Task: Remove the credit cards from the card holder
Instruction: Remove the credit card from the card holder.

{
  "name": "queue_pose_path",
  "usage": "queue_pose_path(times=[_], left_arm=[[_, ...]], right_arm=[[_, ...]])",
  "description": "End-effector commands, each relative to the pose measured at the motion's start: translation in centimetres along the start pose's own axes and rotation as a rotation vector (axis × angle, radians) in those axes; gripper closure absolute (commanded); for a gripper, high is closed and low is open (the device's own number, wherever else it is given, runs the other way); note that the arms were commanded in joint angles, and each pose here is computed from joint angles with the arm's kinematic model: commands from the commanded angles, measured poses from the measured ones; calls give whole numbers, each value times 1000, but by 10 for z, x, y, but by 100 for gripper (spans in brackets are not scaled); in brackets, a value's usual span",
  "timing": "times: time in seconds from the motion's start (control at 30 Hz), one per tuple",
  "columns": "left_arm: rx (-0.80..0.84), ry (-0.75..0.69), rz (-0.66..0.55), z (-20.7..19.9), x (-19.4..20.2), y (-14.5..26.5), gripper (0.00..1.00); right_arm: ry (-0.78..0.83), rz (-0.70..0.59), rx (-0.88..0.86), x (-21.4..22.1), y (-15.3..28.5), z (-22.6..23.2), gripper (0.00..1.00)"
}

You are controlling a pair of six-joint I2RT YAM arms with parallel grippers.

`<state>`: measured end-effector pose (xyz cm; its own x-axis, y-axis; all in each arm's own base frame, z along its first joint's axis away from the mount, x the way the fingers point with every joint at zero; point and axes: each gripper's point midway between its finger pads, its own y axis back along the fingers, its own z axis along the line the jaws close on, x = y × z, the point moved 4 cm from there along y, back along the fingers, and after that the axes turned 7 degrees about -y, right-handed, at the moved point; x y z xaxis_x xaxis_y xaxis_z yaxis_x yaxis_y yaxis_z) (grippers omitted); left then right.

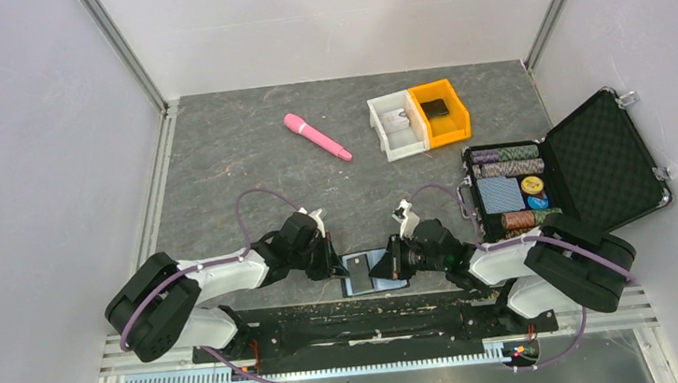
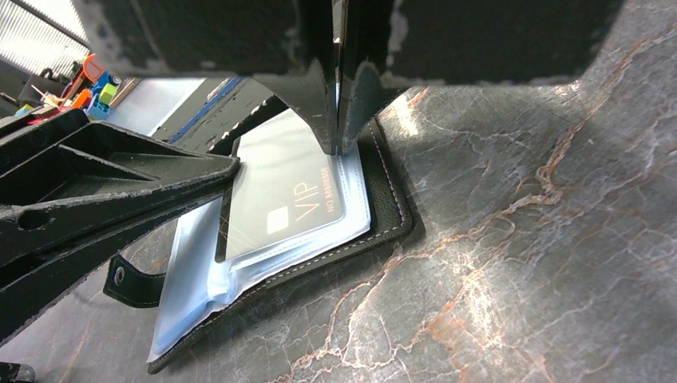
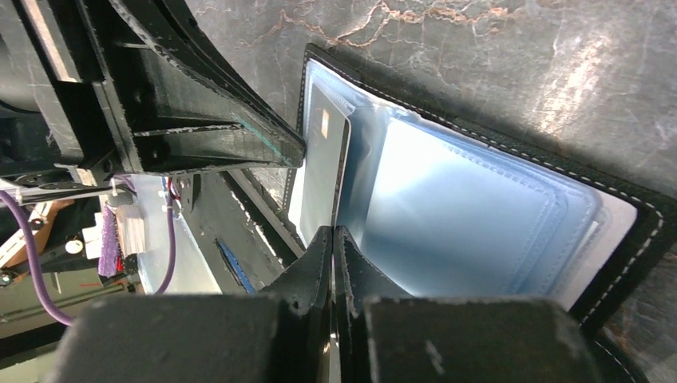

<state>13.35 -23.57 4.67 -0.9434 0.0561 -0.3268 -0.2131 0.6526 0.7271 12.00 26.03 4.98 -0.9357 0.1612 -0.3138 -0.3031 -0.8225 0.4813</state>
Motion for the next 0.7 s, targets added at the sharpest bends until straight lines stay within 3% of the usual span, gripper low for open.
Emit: queue_pose_path(times=[0.0, 0.67], left_arm=[[-68, 10, 7, 11, 2, -2, 97], [-109, 12, 31, 16, 5, -2, 98]], right_arm=[[4, 6, -74, -2, 1, 14, 100], [-41, -24, -66, -6, 18, -2, 100]])
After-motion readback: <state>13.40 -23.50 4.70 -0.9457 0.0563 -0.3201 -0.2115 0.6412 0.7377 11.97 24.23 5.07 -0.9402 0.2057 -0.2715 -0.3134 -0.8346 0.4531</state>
